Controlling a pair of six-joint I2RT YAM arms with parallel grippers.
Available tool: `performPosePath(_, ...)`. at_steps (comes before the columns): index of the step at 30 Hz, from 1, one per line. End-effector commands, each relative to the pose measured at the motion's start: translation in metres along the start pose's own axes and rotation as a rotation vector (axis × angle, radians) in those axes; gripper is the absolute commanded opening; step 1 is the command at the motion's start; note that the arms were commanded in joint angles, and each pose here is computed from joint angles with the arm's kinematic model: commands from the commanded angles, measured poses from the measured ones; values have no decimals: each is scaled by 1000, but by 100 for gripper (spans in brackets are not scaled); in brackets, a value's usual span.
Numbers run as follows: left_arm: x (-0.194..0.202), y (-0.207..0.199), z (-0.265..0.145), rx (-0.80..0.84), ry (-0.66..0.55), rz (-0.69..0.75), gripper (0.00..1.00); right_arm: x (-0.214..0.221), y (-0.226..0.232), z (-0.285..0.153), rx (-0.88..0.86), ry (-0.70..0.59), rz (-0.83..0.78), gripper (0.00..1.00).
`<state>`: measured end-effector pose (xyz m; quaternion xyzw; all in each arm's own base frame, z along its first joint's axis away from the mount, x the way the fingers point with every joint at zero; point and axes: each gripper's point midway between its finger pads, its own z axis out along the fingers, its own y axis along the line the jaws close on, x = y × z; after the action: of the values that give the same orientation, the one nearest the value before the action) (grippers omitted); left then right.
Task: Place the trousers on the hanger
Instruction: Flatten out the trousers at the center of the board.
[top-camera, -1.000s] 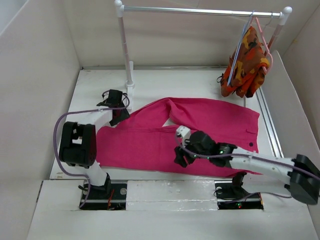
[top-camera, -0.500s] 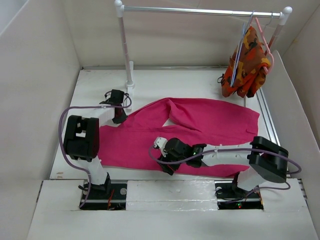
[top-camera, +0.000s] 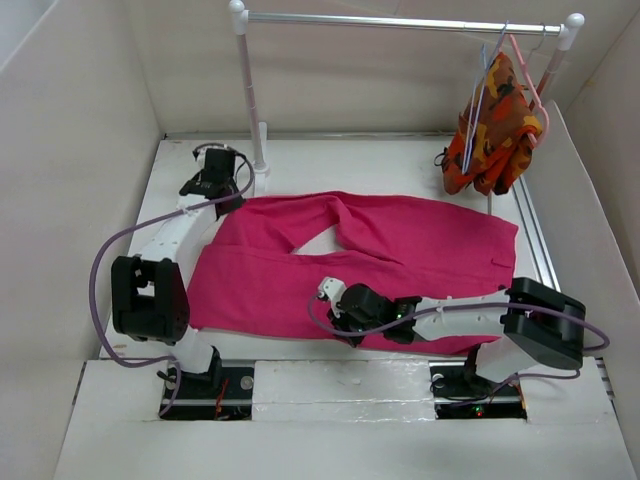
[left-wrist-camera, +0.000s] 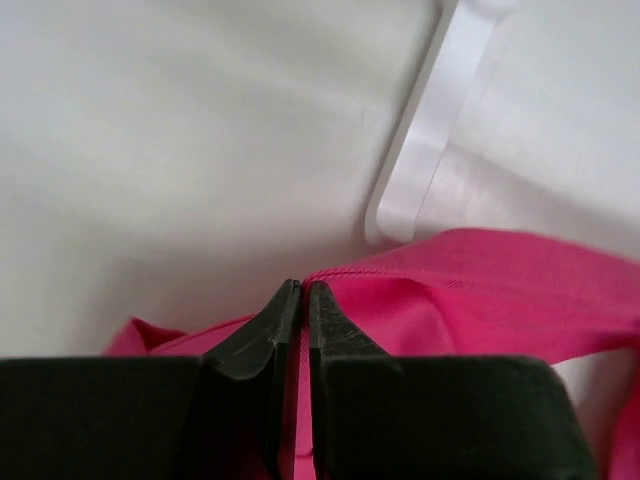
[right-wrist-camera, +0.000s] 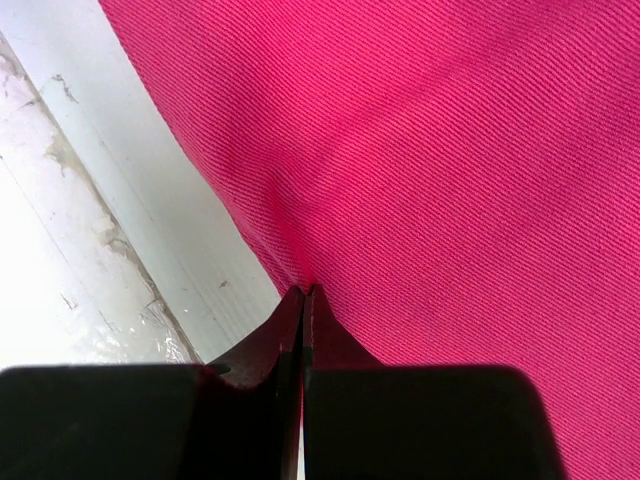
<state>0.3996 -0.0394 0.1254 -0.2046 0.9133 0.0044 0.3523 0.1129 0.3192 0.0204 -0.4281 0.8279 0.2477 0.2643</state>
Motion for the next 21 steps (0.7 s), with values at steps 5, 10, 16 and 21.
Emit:
performPosePath(5,-92,24,-36,-189,-254,15,0,67,0,-7,-15,173,0,0)
performPosePath(10,-145,14,-47,-317,-357,82,0,65,5,-10,-27,176,-6,0)
performPosePath(16,-129,6,12,-268,-168,42,77,54,2,-15,3,170,-9,0)
performPosePath(21,-104,38,0,-230,-159,-57,80,35,7,-18,-6,120,-15,18)
